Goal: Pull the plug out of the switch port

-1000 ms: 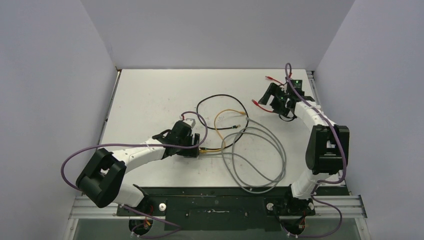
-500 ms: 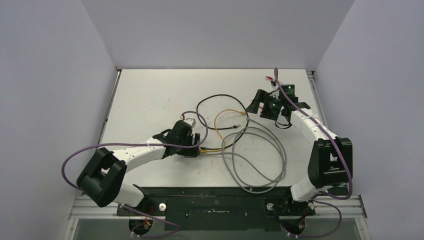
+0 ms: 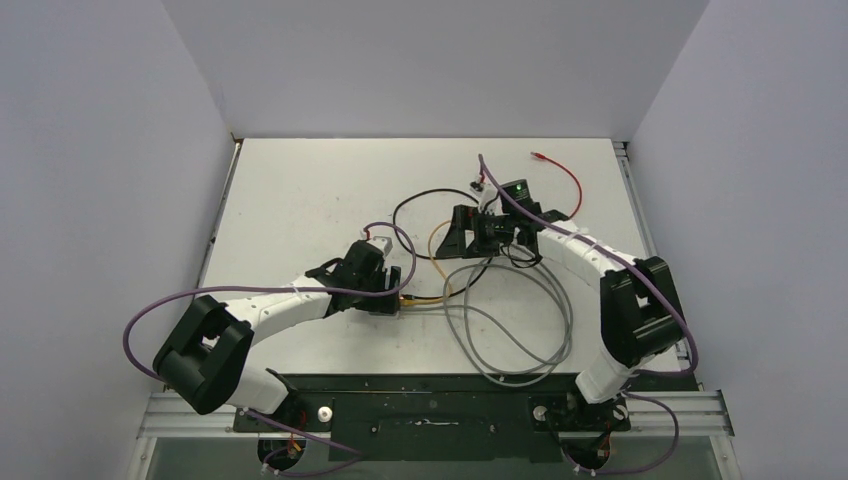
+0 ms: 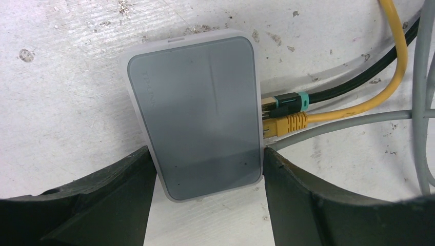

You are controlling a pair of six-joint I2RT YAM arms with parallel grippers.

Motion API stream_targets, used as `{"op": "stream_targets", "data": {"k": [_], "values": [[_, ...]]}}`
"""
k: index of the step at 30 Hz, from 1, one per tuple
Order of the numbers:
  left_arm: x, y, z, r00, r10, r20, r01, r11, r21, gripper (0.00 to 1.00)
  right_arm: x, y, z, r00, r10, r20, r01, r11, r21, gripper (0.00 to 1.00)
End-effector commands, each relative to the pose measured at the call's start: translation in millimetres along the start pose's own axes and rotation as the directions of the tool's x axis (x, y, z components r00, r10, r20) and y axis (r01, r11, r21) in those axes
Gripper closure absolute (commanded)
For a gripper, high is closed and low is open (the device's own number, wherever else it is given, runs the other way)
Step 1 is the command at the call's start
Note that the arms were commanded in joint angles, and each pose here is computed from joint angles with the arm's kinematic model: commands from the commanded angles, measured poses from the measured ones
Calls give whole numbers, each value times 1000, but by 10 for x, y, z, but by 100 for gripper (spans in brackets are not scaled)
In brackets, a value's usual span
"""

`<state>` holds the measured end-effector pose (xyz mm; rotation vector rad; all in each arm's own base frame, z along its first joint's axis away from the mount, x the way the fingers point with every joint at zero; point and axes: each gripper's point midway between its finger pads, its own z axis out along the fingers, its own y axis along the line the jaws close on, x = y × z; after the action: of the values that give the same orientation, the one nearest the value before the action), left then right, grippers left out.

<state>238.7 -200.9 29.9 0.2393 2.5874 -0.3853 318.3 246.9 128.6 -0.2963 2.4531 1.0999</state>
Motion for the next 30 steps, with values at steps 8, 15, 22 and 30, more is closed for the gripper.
{"op": "stream_targets", "data": {"k": [8, 15, 22, 30], "values": [[-193, -255, -79, 998, -4, 58, -3, 992, 125, 62, 205, 501, 429, 991, -48, -123, 23, 980, -197, 8], [-224, -288, -111, 997, -3, 72, -7, 990, 143, 62, 311, 519, 574, 984, 15, -175, -55, 973, -223, 17], [-220, -296, -152, 997, -3, 79, -9, 988, 152, 62, 330, 531, 684, 979, 29, -204, -77, 969, -234, 23], [-258, -318, -189, 996, -6, 94, -9, 987, 162, 62, 433, 595, 772, 970, 21, -240, -89, 957, -276, 32]]}}
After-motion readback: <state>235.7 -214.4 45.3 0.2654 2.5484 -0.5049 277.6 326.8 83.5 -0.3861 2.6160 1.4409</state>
